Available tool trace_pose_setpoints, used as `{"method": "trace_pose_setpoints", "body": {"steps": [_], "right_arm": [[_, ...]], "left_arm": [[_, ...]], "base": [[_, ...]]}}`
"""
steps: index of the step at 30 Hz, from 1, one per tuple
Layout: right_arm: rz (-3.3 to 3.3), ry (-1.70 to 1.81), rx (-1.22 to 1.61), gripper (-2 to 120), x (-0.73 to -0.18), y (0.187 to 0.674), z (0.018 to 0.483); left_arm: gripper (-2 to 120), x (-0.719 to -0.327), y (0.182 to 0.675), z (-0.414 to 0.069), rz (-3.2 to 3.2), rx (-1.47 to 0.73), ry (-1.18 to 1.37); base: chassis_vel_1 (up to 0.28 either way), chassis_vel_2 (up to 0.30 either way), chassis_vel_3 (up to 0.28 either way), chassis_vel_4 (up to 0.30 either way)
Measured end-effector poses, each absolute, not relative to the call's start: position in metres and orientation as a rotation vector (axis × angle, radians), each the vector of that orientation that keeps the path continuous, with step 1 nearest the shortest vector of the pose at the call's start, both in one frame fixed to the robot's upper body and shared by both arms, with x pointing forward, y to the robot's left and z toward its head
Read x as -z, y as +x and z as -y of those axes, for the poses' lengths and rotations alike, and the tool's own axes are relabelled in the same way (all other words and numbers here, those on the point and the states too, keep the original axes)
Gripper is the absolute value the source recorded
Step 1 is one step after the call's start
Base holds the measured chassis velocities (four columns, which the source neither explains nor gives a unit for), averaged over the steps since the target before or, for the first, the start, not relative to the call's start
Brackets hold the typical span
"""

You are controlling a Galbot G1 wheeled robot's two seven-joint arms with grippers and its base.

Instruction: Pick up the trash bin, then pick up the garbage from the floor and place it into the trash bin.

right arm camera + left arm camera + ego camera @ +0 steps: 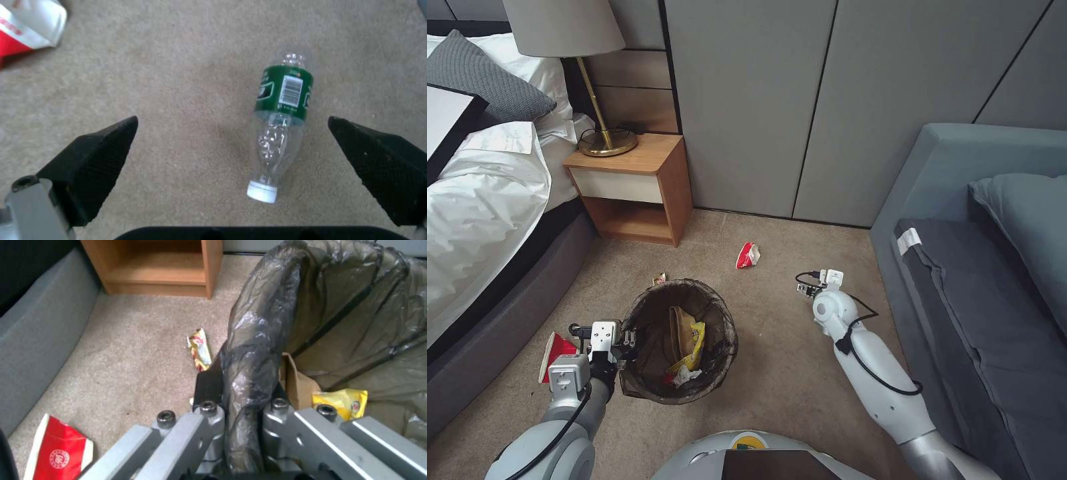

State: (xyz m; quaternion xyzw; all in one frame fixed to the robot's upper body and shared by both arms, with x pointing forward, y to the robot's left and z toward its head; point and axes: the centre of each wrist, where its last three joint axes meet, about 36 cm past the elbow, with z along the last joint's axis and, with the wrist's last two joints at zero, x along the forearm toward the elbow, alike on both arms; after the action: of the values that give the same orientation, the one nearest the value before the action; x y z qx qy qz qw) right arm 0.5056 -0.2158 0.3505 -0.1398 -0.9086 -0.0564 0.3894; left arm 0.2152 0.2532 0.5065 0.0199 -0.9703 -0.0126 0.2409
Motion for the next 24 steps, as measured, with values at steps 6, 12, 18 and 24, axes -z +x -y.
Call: {"method": "trace_pose_setpoints", "body": {"steps": [6, 12, 18, 24], "right_arm": [[2.289, -0.384, 0.137, 100, -0.338, 0.516, 0.215], [2.282, -0.408, 0.125, 100, -0.335, 0.523, 0.22], [2.283, -0.416, 0.124, 100, -0.333, 0.536, 0.226], [2.28, -0.428, 0.13, 100, -0.327, 0.547, 0.229]], "left_arm": [[5, -0.507, 0.215, -0.254, 2.656, 0.032, 0.057], [5, -0.507, 0.216, -0.254, 2.659, 0.03, 0.056], [5, -0.507, 0.216, -0.254, 2.661, 0.026, 0.057], [5, -0.507, 0.215, -0.254, 2.659, 0.025, 0.062]], "base": [[0.0, 0.0, 0.0, 0.0], [0.0, 0.0, 0.0, 0.0], [0.0, 0.0, 0.0, 0.0], [0.0, 0.0, 0.0, 0.0]]}}
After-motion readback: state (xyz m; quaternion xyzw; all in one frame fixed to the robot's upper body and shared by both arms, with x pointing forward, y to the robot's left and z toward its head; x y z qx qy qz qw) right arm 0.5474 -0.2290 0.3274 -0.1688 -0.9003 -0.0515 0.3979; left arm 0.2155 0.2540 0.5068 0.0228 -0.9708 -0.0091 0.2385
